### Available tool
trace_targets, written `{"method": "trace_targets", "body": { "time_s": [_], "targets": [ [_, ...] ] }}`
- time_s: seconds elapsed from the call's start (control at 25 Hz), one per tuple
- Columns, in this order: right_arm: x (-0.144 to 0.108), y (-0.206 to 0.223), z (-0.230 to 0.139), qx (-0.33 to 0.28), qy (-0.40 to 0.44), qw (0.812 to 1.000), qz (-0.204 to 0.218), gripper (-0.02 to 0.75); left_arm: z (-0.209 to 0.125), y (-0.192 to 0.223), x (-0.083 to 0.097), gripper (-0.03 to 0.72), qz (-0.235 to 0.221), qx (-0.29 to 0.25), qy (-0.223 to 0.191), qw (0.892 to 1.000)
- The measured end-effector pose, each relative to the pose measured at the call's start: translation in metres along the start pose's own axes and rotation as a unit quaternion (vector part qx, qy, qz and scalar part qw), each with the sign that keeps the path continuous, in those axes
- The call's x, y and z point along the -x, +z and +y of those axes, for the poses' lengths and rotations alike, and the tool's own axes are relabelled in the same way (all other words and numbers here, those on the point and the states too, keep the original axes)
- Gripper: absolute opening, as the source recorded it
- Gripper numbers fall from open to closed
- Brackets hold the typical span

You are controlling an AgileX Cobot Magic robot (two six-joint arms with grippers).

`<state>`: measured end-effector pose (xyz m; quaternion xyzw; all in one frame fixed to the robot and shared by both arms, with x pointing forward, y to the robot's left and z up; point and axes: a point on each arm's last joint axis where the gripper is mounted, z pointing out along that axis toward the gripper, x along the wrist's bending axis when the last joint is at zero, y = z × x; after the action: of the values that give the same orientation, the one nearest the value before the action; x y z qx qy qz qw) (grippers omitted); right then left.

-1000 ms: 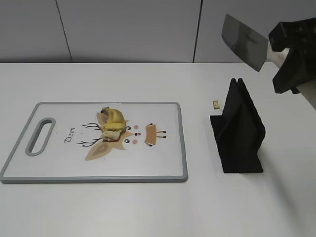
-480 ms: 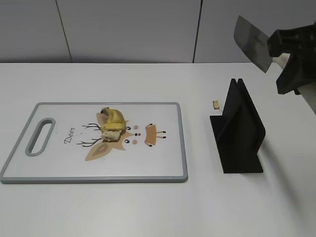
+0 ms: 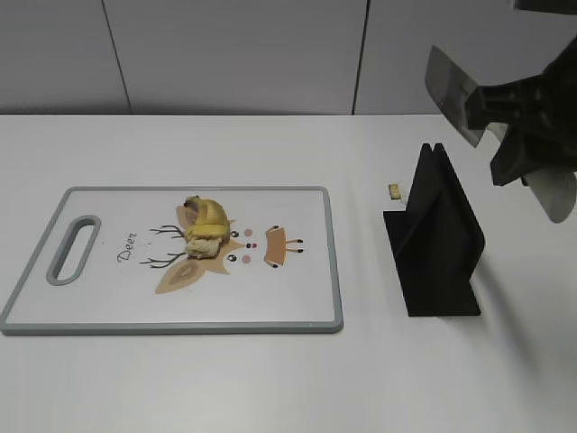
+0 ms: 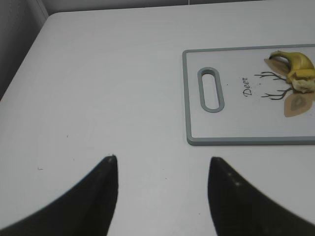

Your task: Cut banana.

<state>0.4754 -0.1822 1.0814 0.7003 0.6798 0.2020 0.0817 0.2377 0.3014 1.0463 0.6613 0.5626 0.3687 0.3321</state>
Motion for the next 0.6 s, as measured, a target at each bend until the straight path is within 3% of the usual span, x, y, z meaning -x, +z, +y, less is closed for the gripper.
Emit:
{"method": "trace_targets", "body": {
  "time_s": [0.6],
  "targets": [
    [-0.003,0.04,0.007,-0.035,-0.011,0.999,-0.032,0.171,0.0,0.0,0.0,0.545,0.0,0.0,0.0,1.0]
  ]
}}
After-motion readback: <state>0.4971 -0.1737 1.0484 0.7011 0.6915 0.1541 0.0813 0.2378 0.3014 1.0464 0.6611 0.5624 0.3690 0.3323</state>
